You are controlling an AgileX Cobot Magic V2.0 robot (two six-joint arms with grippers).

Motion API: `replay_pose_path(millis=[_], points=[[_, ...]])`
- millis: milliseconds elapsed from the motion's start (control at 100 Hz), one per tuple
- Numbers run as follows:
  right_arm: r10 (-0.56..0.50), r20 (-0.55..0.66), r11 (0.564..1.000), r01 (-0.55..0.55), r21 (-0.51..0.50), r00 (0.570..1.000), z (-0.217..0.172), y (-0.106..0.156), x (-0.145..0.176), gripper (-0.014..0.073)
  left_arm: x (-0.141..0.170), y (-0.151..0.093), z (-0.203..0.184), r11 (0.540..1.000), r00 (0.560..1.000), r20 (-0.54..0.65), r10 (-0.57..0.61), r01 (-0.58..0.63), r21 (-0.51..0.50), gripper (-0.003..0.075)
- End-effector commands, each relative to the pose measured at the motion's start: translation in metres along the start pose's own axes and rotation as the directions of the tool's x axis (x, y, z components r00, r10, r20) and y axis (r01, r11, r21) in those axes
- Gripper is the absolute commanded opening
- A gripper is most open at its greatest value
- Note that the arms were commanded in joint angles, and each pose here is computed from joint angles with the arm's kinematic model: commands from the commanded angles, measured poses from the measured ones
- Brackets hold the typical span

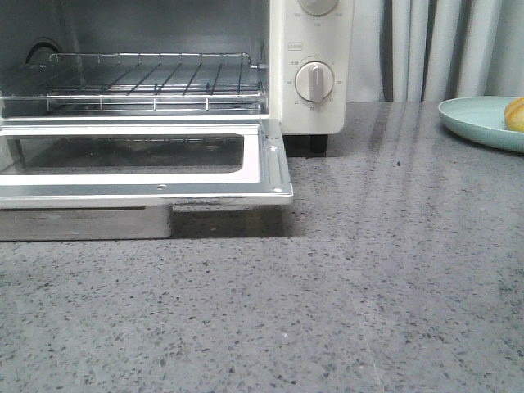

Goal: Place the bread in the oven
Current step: 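Grasp the orange-striped croissant on the plate with the right gripper, then carry the croissant with the right gripper into the open oven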

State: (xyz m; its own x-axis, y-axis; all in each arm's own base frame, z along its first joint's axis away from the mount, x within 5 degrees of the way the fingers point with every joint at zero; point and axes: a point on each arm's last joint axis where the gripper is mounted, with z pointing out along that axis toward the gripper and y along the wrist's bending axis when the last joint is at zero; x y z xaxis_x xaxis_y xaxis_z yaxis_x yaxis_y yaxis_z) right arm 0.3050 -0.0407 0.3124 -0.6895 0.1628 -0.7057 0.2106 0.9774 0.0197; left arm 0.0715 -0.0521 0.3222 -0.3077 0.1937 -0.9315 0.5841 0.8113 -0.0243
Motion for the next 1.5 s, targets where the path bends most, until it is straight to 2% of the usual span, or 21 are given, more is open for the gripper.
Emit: replay_pose_path(millis=[0,190,570,660,710,790,890,980,1030,1080,1130,1200,1260,1310,1350,1490], points=[[0.005,0.081,1.0,-0.006,0.005,0.997,-0.003,-0.003,-0.015,0.034,-0.015,0.0,-0.004,1.0,0.995,0.101,-0.001,0.002,0.0,-0.0021],[0.026,0.03,1.0,-0.026,-0.008,0.999,0.024,-0.001,-0.01,0.0341,-0.019,0.001,-0.004,1.0,0.989,0.148,0.008,-0.006,-0.013,-0.0021],[0.022,-0.089,1.0,-0.021,0.004,0.996,0.064,0.0,0.005,0.0335,-0.019,0.001,-0.004,1.0,0.989,0.145,0.002,-0.001,-0.009,-0.0021],[0.021,-0.103,1.0,-0.021,0.006,0.994,0.066,0.0,0.007,0.024,-0.018,0.0,-0.004,1.0,0.99,0.141,-0.004,0.005,-0.004,-0.0021],[0.021,-0.107,1.0,-0.021,0.007,0.994,0.066,0.0,0.007,0.0137,-0.018,0.0,-0.004,1.0,0.99,0.14,-0.004,0.005,-0.004,-0.0021],[0.02,-0.104,1.0,-0.019,0.007,0.994,0.064,0.0,0.007,-0.008,-0.018,0.0,-0.004,1.0,0.99,0.14,-0.004,0.005,-0.004,-0.0021],[0.021,-0.052,1.0,-0.021,0.001,0.998,0.053,0.0,-0.001,-0.0069,-0.018,0.0,-0.004,1.0,0.99,0.138,-0.004,0.005,-0.004,-0.0021],[0.008,0.091,0.999,-0.005,-0.032,0.996,0.026,0.007,-0.018,-0.0069,-0.017,0.0,-0.004,1.0,0.991,0.131,-0.005,0.005,-0.002,-0.0021],[-0.002,0.222,0.997,0.018,-0.068,0.975,0.003,0.017,-0.03,-0.0069,-0.016,0.0,-0.004,1.0,0.993,0.12,-0.006,0.006,0.0,-0.0021],[-0.004,0.379,0.992,0.053,-0.117,0.925,-0.027,0.03,-0.042,-0.0069,-0.016,0.0,-0.004,1.0,0.993,0.12,-0.006,0.006,0.0,-0.0021],[0.009,0.537,0.98,0.1,-0.173,0.843,-0.057,0.044,-0.052,-0.0069,-0.015,0.0,-0.003,1.0,0.993,0.117,-0.007,0.007,0.0,-0.0021],[0.051,0.689,0.95,0.177,-0.256,0.723,-0.098,0.068,-0.059,-0.0069,-0.015,0.0,-0.003,1.0,0.993,0.116,-0.007,0.007,0.0,-0.0021],[0.08,0.746,0.912,0.255,-0.323,0.661,-0.127,0.092,-0.06,-0.0069,-0.015,0.0,-0.003,1.0,0.993,0.118,-0.007,0.007,-0.001,-0.0021],[0.084,0.762,0.875,0.318,-0.364,0.642,-0.145,0.111,-0.058,-0.0069,-0.015,0.0,-0.003,1.0,0.992,0.123,-0.007,0.007,-0.001,-0.0021],[0.072,0.763,0.841,0.371,-0.393,0.643,-0.157,0.128,-0.054,-0.0069,-0.015,0.0,-0.003,1.0,0.992,0.125,-0.007,0.007,-0.002,-0.0021],[-0.028,0.773,0.71,0.557,-0.432,0.634,-0.182,0.183,-0.031,-0.0069,-0.017,0.0,-0.003,1.0,0.989,0.148,-0.007,0.008,-0.005,-0.0021]])
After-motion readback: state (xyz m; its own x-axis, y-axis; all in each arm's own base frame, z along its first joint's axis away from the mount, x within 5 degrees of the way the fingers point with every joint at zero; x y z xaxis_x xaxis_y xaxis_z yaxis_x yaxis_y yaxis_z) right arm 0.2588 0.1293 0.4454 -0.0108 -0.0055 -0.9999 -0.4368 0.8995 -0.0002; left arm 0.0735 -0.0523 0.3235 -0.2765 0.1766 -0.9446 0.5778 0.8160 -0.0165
